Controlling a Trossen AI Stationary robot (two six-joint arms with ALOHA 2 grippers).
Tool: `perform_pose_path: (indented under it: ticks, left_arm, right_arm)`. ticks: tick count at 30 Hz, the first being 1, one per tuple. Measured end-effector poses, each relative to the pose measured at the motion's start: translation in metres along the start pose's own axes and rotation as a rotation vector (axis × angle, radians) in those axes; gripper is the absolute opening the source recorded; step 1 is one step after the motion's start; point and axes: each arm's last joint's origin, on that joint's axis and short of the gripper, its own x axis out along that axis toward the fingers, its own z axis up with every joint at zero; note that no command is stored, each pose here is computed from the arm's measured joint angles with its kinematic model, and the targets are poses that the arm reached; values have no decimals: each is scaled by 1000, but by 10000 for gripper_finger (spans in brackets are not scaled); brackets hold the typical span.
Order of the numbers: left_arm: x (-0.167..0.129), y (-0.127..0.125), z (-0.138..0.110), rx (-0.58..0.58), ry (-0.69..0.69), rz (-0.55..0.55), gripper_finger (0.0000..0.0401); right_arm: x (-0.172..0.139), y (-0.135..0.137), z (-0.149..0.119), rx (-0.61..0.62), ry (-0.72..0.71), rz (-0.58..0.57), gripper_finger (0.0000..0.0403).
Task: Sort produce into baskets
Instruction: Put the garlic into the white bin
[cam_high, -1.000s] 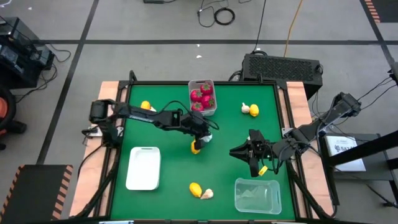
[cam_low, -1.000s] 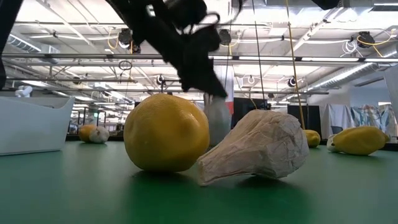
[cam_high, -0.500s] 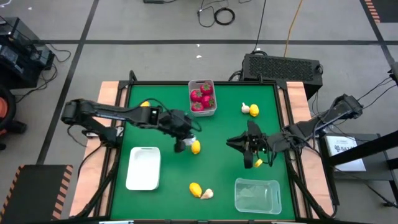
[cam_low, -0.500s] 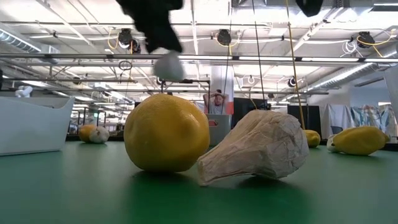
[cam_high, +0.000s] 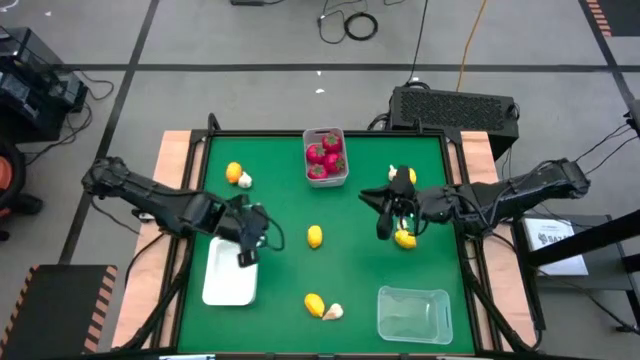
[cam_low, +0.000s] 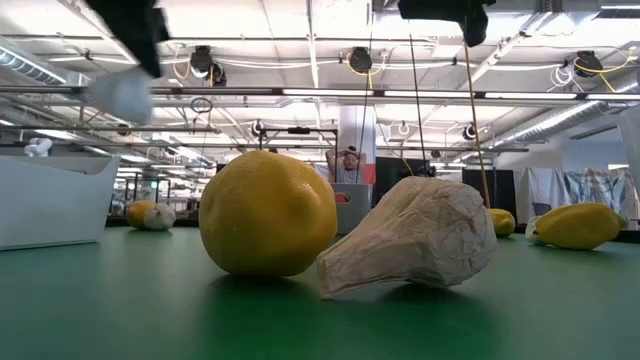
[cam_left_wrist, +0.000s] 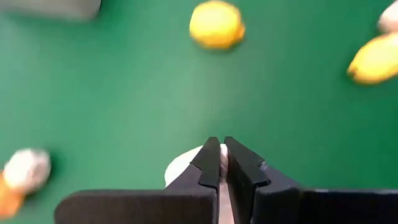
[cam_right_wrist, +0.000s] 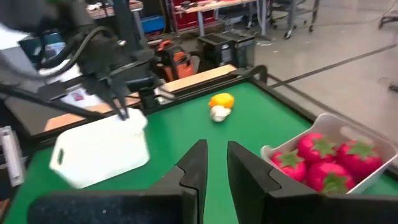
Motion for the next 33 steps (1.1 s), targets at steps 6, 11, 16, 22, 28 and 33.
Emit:
perform_pose_path:
  ticks: [6,11,16,22,28,33]
  left_arm:
    - [-8,-15,-23,-34,73,33,13]
    - [-20,-25,-40,-33,62,36,13]
    - [-44,-26,-56,-67,-46,8,13]
    - [-74,-6,-79,-183,-171,29,13]
    - [-83,1,-82,-208,-287,33,13]
    - [-73,-1,-84,-217,-333,53,12]
  right_arm:
    - [7,-11,9,31,-51,-47,52]
    - [9,-16,11,54,-67,-61,52]
    - [9,-15,11,68,-68,-58,52]
    - [9,-15,11,85,-68,-57,52]
    - [9,-15,11,84,-68,-57,52]
    - [12,-15,10,81,-70,-62,52]
